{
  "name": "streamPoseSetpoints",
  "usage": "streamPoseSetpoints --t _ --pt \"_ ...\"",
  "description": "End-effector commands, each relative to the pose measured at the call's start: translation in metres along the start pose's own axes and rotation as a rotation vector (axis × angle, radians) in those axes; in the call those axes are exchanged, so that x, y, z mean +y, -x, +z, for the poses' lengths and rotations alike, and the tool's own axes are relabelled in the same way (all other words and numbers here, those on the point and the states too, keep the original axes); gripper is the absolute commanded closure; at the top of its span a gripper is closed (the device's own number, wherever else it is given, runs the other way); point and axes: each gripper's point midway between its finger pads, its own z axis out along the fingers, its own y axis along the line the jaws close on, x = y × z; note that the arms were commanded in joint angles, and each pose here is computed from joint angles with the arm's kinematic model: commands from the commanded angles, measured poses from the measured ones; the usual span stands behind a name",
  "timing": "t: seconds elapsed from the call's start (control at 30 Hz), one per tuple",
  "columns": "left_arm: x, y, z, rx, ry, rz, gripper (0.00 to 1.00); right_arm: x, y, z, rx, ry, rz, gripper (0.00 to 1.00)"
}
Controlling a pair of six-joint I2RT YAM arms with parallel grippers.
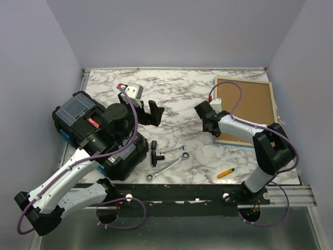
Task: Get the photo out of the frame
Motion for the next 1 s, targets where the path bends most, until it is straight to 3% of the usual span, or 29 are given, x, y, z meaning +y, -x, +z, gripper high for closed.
streamPoseSetpoints --t 0.0,0.07,0.23,0.43,0.63,0.73,0.97 --pt "-0.003 -0.001 0.0 -0.005 -0.027 0.005 0.05 -0.018 0.019 -0.037 -0.022 0.029 0.079 0.23" --pt "-0.004 -0.001 0.0 -0.004 -0.029 0.008 0.05 -0.017 0.011 -0.055 0.032 0.09 0.141 0.17" --pt "-0.005 -0.002 0.0 0.002 -0.033 0.009 0.05 -0.01 -0.037 -0.09 0.191 0.263 0.335 0.17" --pt "-0.007 -0.006 0.004 0.022 -0.046 0.013 0.05 -0.052 -0.1 -0.116 0.375 0.115 0.539 0.2" --pt "-0.008 -0.011 0.007 0.037 -0.048 0.015 0.05 -0.089 -0.137 -0.127 0.381 0.012 0.705 0.21" --pt "-0.009 -0.01 0.007 0.037 -0.053 0.014 0.05 -0.08 -0.143 -0.13 0.416 0.061 0.762 0.21" --pt "-0.009 -0.011 0.007 0.04 -0.052 0.016 0.05 -0.077 -0.164 -0.118 0.494 -0.044 0.724 0.23"
